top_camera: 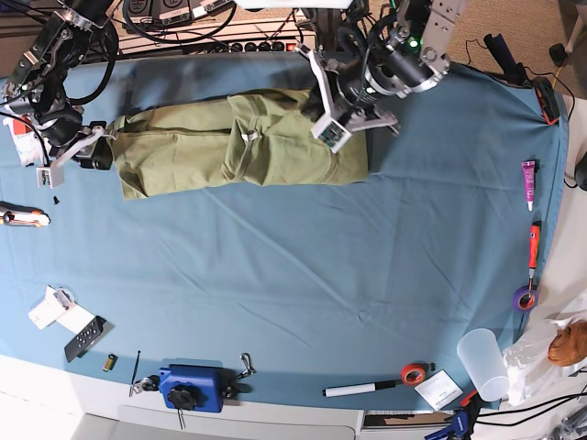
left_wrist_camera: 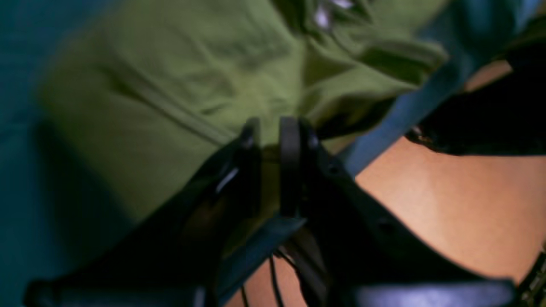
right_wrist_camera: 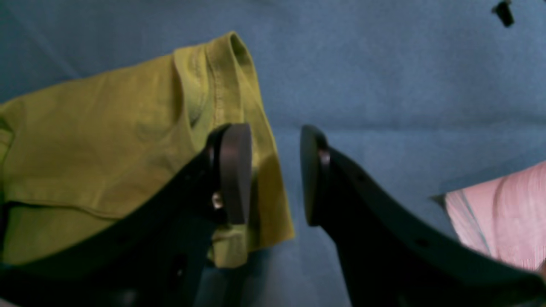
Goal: Layout the t-shirt on the table in an organized manner, then fold the t-shirt properly
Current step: 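Press the folded end down with the left gripper and release, then grasp the folded end with the left gripper and pull it back out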
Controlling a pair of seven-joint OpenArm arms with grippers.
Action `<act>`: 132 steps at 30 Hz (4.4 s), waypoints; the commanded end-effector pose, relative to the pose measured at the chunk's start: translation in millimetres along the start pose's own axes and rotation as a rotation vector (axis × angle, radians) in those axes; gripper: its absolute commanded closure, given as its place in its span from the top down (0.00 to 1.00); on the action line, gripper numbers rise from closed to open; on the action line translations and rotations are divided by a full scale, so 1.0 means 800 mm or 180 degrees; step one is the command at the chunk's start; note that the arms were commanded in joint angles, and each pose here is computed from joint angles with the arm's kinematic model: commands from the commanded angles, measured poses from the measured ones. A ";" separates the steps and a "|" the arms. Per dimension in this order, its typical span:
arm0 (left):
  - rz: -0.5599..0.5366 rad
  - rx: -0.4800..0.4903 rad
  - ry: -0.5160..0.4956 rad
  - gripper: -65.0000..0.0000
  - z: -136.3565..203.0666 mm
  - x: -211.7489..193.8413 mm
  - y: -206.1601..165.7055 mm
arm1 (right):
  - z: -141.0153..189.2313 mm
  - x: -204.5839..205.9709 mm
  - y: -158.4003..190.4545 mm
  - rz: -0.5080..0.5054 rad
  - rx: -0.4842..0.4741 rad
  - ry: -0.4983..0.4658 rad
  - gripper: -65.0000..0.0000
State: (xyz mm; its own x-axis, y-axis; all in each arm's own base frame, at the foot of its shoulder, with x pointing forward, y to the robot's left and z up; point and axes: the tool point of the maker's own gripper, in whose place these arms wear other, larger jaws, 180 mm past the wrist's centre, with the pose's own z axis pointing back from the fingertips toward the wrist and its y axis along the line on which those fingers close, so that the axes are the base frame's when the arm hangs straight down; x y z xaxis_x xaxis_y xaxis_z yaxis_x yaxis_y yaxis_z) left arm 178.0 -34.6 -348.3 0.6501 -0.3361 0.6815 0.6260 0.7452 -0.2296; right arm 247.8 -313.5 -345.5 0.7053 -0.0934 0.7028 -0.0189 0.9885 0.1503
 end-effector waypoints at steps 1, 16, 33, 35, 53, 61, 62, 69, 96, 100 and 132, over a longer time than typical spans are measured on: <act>0.0023 -0.0016 -0.0023 0.11 -0.005 -0.001 0.000 | 0.007 0.027 0.005 0.0066 0.0084 -0.0244 0.31; -0.0127 -0.0360 -0.0506 0.12 0.020 0.062 -0.026 | 0.013 0.046 0.013 0.0141 0.0274 -0.0411 0.46; -0.0422 -0.0241 -0.0967 0.54 0.042 0.099 -0.027 | 0.017 0.051 0.006 0.0209 0.0227 -0.0401 0.47; -0.0503 -0.0286 -0.0977 0.54 0.042 0.099 -0.031 | 0.017 0.049 0.001 0.0191 0.0155 -0.0361 0.47; -0.0766 -0.0517 -0.0324 0.54 0.014 0.038 -0.040 | 0.016 0.031 -0.036 -0.0026 -0.0345 -0.0118 0.47; -0.0840 -0.0552 -0.0289 0.54 0.015 0.033 -0.041 | -0.005 -0.016 -0.046 -0.0420 -0.0215 0.0142 0.47; -0.0935 -0.0601 -0.0261 0.54 0.016 0.029 -0.044 | -0.008 -0.022 -0.045 -0.0464 -0.0160 0.0163 0.47; -0.1459 -0.1018 -0.0196 0.57 0.017 0.009 -0.096 | -0.012 -0.026 -0.028 -0.0533 0.0122 0.0164 0.47; -0.1482 0.0064 -0.0020 0.30 -0.035 0.021 -0.041 | -0.013 -0.026 -0.028 -0.0529 0.0123 0.0185 0.47; -0.1468 0.0092 -0.0113 0.09 -0.025 0.034 -0.042 | -0.013 -0.026 -0.028 -0.0529 0.0123 0.0188 0.47; -0.0477 0.1756 -0.0514 0.00 0.060 0.088 0.111 | -0.006 -0.033 0.020 -0.0472 0.0802 0.0346 0.47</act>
State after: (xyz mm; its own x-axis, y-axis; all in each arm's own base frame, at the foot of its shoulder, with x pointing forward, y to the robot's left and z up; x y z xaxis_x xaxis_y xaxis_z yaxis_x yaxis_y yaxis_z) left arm 255.7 37.8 -298.7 0.5004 -0.4148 0.7600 0.3719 0.8956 0.2440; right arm 224.0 -290.1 -376.9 0.8096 -0.2131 0.5470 -0.0546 0.9004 0.4316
